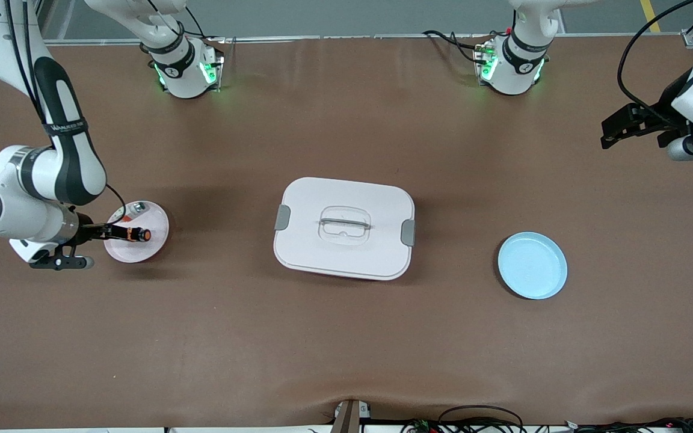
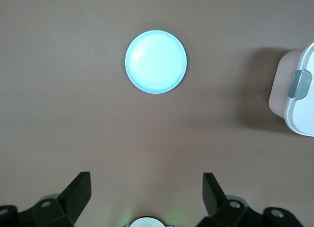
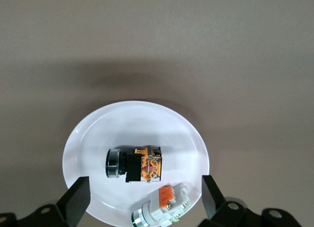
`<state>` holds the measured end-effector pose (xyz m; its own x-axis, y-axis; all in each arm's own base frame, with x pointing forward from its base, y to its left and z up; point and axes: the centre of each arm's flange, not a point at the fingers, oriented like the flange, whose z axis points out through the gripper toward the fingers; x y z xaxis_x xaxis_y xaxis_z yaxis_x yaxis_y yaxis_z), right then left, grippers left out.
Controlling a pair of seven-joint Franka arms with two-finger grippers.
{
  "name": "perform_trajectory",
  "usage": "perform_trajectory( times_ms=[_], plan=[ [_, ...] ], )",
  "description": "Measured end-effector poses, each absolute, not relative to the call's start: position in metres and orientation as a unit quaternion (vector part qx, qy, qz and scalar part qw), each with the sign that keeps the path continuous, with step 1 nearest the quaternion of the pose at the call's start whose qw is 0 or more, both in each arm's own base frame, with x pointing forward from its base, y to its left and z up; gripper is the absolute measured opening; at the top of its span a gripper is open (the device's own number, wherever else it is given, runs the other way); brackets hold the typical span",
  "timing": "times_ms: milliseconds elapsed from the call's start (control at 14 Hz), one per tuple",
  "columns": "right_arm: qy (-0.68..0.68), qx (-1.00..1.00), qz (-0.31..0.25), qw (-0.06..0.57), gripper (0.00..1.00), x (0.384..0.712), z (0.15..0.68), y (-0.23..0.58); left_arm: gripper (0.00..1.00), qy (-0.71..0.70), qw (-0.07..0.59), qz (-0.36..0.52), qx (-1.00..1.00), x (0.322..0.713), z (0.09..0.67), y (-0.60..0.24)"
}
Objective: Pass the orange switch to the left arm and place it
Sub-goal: 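Lower the right gripper onto the orange switch on the white plate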
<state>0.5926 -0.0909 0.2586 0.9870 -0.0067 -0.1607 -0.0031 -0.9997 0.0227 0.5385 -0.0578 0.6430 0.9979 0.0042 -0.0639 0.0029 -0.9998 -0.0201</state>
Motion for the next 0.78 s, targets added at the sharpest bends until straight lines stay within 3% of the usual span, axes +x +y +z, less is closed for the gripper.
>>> perform_trajectory(
  times_ms=[784],
  plan=[
    [-0.022,0.995,-0.1,-0.013,1.0,0.586,0.194,-0.084,1.0,-0.005,0.01,0.031,-0.999,0.539,0.643,-0.055]
  ],
)
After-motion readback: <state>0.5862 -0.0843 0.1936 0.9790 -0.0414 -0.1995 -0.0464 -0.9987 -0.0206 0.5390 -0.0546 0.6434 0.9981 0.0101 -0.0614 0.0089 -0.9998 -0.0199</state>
